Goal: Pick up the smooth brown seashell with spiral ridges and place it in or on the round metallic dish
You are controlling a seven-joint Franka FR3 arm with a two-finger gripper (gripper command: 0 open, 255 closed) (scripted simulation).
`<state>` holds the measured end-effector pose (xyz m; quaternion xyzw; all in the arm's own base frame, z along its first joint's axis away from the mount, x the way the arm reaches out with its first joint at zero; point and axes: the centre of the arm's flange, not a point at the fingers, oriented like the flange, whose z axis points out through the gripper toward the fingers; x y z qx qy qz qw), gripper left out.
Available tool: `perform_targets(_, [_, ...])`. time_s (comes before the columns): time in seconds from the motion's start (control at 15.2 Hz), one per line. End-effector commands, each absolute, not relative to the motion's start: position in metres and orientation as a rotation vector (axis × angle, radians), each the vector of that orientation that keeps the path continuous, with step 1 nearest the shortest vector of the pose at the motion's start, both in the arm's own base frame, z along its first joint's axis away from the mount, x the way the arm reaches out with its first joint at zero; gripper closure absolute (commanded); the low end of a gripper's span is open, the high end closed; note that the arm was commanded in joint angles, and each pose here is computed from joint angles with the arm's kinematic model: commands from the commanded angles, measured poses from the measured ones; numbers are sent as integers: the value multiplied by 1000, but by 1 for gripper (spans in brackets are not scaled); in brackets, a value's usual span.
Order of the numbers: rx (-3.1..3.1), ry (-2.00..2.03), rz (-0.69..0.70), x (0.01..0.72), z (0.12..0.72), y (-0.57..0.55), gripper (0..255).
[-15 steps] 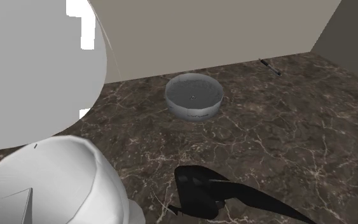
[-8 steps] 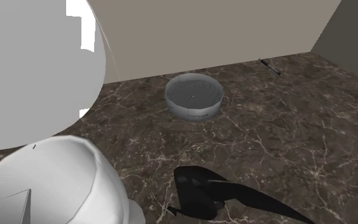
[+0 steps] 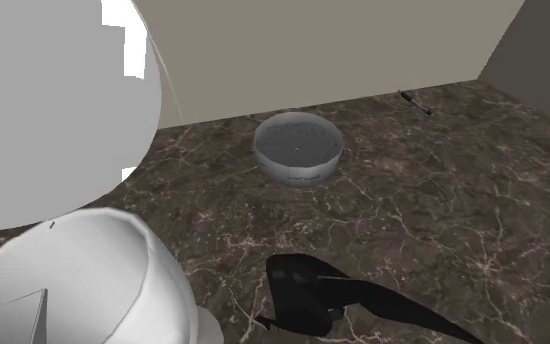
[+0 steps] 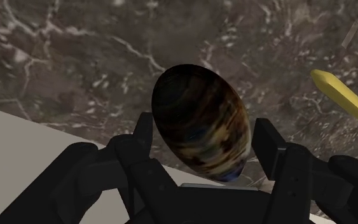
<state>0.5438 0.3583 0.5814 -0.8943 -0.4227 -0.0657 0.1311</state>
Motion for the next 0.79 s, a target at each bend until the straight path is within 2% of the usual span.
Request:
perform_targets(0.0, [-2600,-1225,-187,545,585,356,255])
perform_targets(0.73, [-2600,-1225,-187,545,643,356,255])
